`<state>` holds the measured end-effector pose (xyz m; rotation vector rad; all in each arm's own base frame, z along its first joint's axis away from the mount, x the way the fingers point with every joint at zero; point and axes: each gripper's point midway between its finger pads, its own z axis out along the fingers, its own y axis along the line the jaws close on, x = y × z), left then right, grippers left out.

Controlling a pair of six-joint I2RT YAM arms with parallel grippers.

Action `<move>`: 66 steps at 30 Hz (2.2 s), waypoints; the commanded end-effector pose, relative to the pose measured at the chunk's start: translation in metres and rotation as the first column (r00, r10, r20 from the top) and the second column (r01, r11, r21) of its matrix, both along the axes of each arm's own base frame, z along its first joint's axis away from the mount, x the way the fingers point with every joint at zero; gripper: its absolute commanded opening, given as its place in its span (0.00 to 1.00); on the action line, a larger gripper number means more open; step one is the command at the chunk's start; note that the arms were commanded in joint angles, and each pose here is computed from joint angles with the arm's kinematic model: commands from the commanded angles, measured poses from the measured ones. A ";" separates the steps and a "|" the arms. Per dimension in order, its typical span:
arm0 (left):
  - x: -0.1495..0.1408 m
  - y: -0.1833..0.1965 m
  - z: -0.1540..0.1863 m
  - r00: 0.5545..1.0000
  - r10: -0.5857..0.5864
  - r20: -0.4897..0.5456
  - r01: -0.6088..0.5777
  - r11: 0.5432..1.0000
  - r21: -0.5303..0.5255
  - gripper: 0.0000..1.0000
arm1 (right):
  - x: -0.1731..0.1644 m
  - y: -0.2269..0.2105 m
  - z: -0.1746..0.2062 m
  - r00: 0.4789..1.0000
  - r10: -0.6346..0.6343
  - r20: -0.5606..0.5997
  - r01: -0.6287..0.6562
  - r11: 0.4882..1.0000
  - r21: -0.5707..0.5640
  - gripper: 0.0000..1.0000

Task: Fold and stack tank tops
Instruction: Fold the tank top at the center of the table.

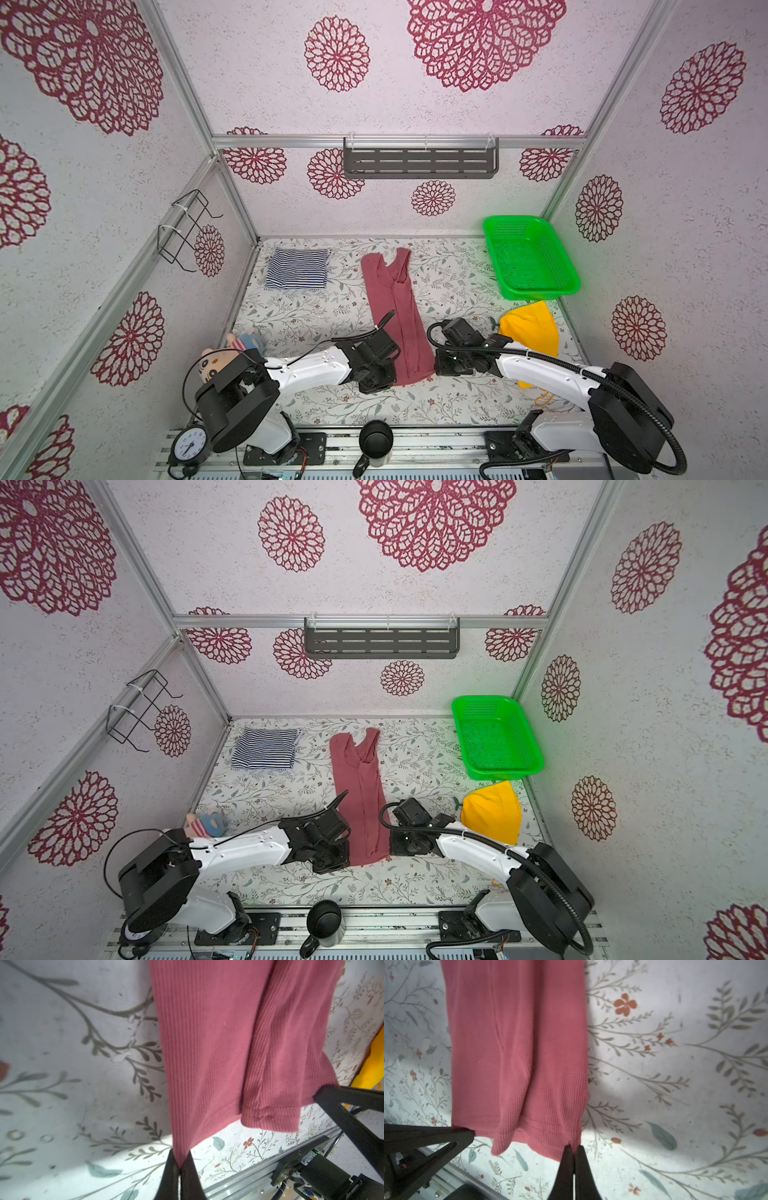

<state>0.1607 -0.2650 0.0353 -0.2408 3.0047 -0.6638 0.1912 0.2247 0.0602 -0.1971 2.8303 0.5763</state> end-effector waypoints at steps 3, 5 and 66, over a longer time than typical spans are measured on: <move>0.022 0.020 0.017 0.996 0.050 0.074 -0.052 0.998 0.032 0.00 | 0.020 0.003 0.034 0.995 0.036 0.096 -0.029 0.997 -0.066 0.00; 0.035 0.021 0.027 0.993 0.055 0.100 -0.058 0.998 0.026 0.00 | 0.032 0.010 0.043 0.990 0.059 0.127 -0.050 0.996 -0.074 0.00; 0.210 0.032 0.028 0.948 0.175 0.267 -0.156 0.984 -0.090 0.47 | 0.200 0.052 0.042 0.956 0.115 0.269 -0.146 0.984 0.099 0.29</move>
